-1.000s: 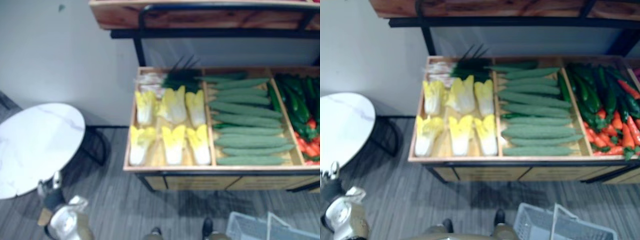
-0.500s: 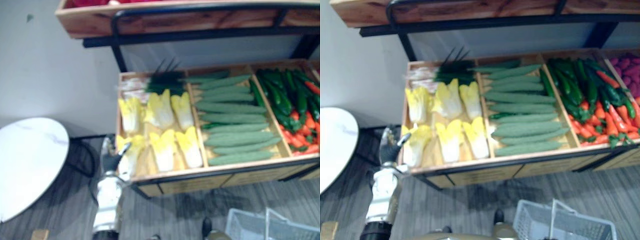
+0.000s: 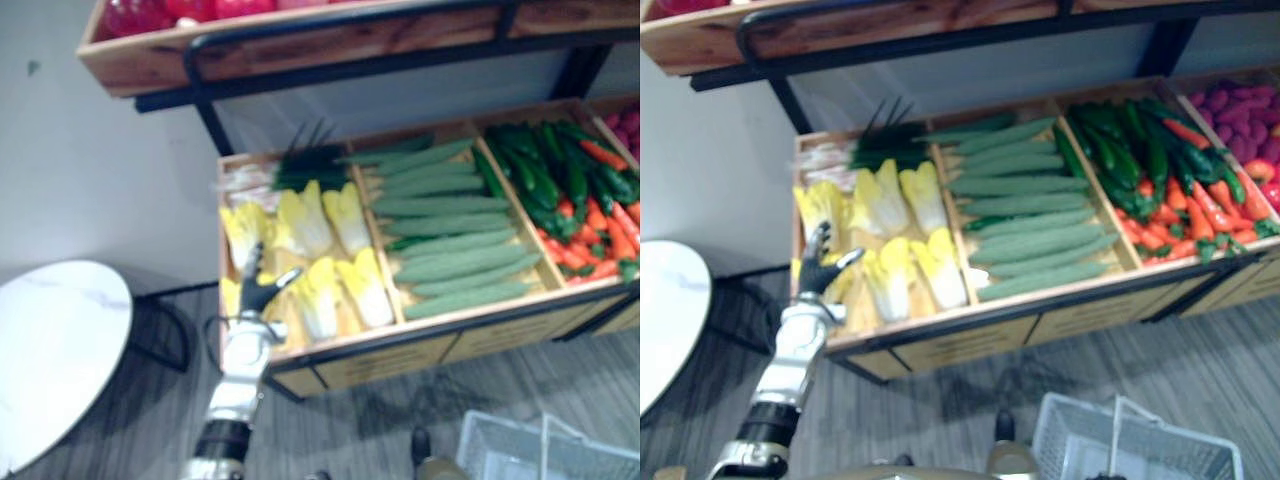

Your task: Pick vegetable in the basket

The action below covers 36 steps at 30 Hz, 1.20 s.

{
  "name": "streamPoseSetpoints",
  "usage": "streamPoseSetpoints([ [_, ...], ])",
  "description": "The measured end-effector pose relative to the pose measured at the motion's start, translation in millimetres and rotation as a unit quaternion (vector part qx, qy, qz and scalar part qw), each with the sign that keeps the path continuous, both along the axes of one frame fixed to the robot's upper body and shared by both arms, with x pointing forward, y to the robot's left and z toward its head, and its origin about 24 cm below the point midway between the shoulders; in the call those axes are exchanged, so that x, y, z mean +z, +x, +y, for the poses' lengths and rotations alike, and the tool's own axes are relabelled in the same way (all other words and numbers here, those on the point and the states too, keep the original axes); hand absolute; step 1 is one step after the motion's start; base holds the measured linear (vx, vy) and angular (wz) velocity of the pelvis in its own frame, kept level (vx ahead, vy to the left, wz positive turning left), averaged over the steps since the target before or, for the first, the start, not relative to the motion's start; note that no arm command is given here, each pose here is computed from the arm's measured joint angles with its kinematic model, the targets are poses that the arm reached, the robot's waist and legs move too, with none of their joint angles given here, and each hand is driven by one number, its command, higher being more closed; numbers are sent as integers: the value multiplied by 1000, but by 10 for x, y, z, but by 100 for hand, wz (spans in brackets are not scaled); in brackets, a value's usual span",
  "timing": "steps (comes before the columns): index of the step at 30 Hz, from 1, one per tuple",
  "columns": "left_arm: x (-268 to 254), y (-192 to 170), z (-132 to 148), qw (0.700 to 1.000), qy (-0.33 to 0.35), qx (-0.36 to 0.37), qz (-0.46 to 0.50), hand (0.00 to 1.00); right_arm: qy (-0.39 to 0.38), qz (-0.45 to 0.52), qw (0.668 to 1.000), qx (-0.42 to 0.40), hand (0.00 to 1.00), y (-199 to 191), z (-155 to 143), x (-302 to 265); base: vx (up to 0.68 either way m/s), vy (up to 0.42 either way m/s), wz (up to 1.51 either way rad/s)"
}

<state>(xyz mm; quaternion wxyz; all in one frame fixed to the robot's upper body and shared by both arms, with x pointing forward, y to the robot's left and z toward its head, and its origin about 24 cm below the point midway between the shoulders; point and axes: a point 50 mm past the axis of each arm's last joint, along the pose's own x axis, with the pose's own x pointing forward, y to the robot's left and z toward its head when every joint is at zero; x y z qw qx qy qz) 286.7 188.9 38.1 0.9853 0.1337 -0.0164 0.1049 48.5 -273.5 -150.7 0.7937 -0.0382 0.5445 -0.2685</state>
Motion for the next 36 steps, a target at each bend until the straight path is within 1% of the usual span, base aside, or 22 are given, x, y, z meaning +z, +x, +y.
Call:
streamPoseSetpoints([
  [2, -51, 44, -1, 1000, 18, -2, 16, 0, -1, 1, 1000, -1, 100, 4, 1, -1, 13, -2, -6],
  [8, -43, 180, 152, 997, 64, 31, 38, 0, -7, -15, 1000, 0, 100, 151, 1, 19, 13, -8, -8],
  [13, -55, 235, 186, 995, 66, 50, 49, 0, -10, -29, 1000, 2, 100, 280, 4, 40, 3, -9, -5],
  [17, -139, 233, 215, 992, 86, 55, 76, 0, -20, -37, 999, -1, 100, 348, -3, 58, -39, -20, -5],
  [24, -233, 223, 212, 986, 122, 49, 101, 0, -27, -52, 998, -3, 100, 413, -5, 79, -69, -43, -10],
  [28, -272, 232, 150, 985, 130, 34, 111, 0, -27, -60, 998, -18, 100, 415, -17, 88, -17, -25, -12],
  [34, -292, 246, 130, 982, 142, 32, 120, 0, -28, -61, 997, -25, 100, 411, -19, 88, 13, -12, -10],
  [35, -281, 265, 119, 982, 145, 31, 118, 100, -30, -61, 997, -25, 100, 413, -24, 91, 0, 0, 0],
  [36, -279, 275, 111, 982, 147, 29, 118, 100, -31, -62, 997, -25, 100, 415, -33, 95, -24, -12, -3],
])
